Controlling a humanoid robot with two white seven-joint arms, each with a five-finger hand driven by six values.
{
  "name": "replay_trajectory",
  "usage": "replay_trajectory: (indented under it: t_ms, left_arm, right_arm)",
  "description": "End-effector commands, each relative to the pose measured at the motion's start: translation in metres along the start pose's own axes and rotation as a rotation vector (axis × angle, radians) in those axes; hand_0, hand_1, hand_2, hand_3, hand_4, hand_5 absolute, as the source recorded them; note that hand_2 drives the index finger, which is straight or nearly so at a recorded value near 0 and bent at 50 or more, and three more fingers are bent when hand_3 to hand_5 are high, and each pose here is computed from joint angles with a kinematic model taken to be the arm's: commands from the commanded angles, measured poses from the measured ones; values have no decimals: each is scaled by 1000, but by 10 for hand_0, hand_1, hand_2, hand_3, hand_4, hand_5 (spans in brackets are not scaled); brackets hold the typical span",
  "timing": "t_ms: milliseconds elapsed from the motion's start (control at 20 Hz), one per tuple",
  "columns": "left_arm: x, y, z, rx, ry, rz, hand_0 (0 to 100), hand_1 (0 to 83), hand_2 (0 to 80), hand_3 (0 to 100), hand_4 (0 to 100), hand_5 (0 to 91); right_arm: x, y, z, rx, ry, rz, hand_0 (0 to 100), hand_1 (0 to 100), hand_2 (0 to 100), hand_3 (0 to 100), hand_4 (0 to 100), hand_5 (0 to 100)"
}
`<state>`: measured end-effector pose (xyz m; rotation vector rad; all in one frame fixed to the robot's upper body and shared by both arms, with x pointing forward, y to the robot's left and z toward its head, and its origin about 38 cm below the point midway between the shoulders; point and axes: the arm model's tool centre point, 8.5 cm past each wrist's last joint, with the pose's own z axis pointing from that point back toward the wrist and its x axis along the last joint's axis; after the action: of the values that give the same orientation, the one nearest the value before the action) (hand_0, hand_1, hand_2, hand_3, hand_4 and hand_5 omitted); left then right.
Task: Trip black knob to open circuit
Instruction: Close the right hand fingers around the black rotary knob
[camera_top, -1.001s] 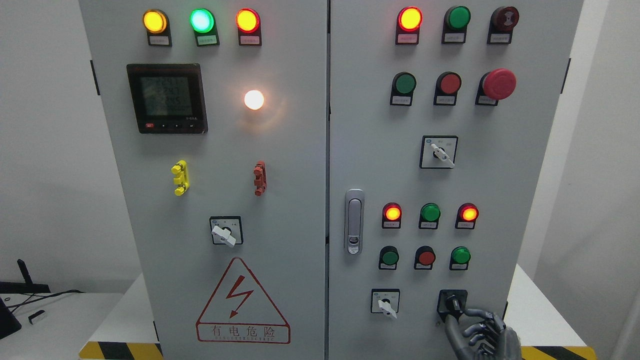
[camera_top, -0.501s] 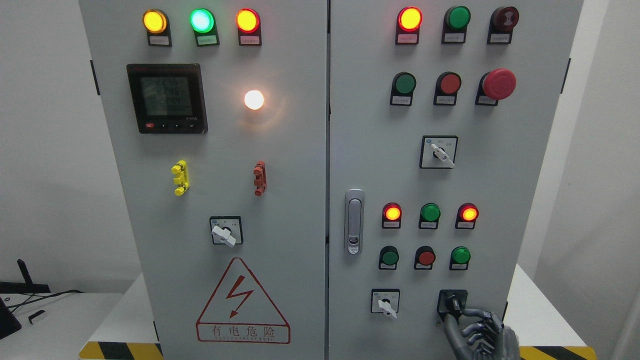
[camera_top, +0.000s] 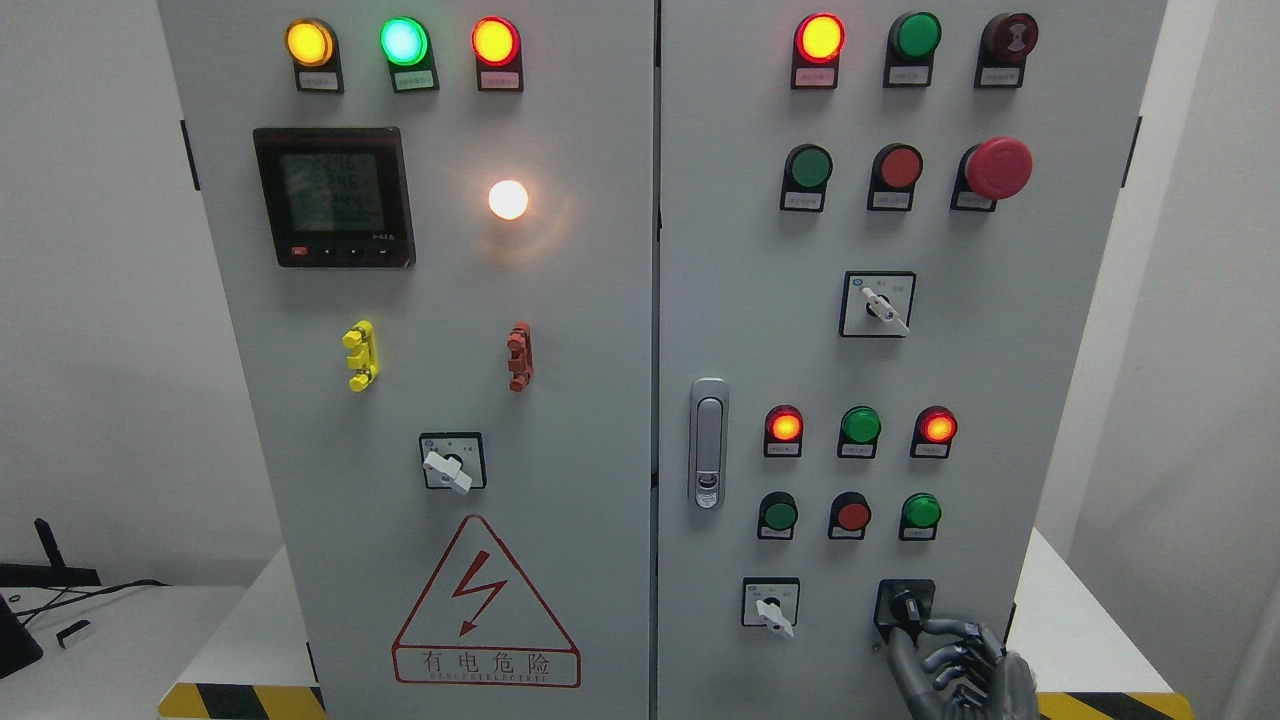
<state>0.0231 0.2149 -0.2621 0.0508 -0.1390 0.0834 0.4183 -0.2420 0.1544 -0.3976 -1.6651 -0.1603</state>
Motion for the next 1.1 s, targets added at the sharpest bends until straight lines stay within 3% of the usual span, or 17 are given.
replay_trajectory:
  t_ms: [0,1051]
  left_arm:
    - [0,0,0,-5,-3,-30,120,389,0,0,0,0]
    - [0,0,0,-4,-3,-30,120,389,0,0,0,0]
  right_arm:
    - [2,11,4,25,0,1,271,756,490,774,857,979]
    - [3,18,6,35,1,-8,285,754,500,786,861,980]
